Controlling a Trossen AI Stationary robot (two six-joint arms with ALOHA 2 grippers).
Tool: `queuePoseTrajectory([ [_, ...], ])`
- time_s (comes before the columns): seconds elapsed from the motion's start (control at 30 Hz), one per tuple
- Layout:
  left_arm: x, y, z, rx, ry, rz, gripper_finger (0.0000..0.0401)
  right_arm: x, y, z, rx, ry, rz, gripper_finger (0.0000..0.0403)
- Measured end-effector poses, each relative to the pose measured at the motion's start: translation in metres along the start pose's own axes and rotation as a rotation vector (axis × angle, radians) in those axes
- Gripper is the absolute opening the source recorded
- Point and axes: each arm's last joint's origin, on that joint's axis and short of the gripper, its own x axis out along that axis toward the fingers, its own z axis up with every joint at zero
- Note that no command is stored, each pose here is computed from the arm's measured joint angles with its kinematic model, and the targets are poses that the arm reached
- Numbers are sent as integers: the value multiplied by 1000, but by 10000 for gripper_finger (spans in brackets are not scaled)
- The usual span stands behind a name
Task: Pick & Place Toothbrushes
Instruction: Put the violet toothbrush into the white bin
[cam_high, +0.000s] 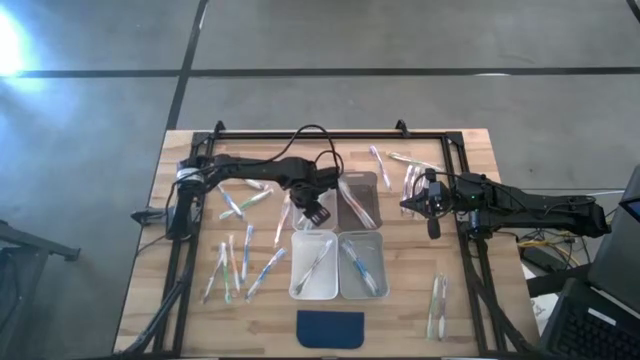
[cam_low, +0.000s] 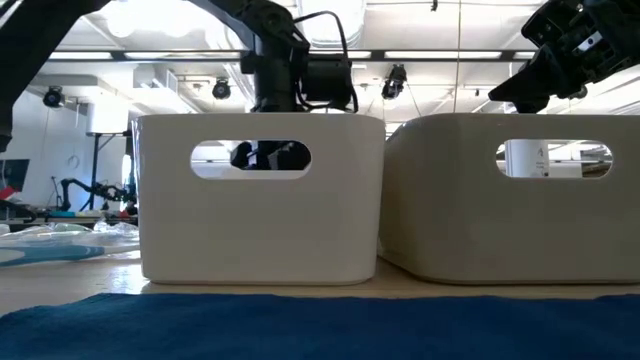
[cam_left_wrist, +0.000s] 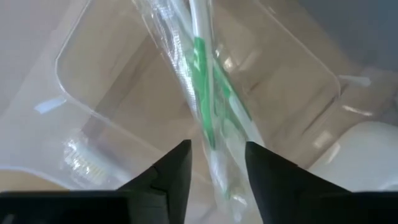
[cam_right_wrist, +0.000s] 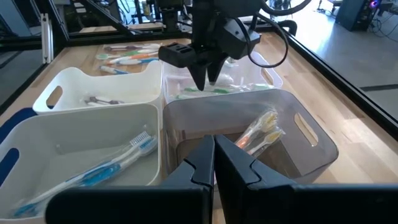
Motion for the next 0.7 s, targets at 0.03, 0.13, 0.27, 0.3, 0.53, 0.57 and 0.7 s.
queuePoseTrajectory([
  [0.03, -1, 0, -1, 0, 8, -1, 159, 0, 0, 0, 0, 0, 0, 8],
  [0.13, -3, 0, -2, 13, 33, 2, 165, 0, 0, 0, 0, 0, 0, 8],
  [0.27, -9, 0, -4, 27, 78, 6, 167, 0, 0, 0, 0, 0, 0, 8],
  [0.3, -12, 1, -5, 36, 90, 11, 167, 0, 0, 0, -1, 0, 0, 8],
  [0.53, -36, 0, -6, 74, 156, 41, 167, 0, 0, 0, 0, 0, 0, 8],
  [0.57, -40, 0, -6, 78, 163, 47, 167, 0, 0, 0, 0, 0, 0, 8],
  [0.7, -55, 0, -7, 85, 183, 83, 167, 0, 0, 0, 1, 0, 0, 8],
])
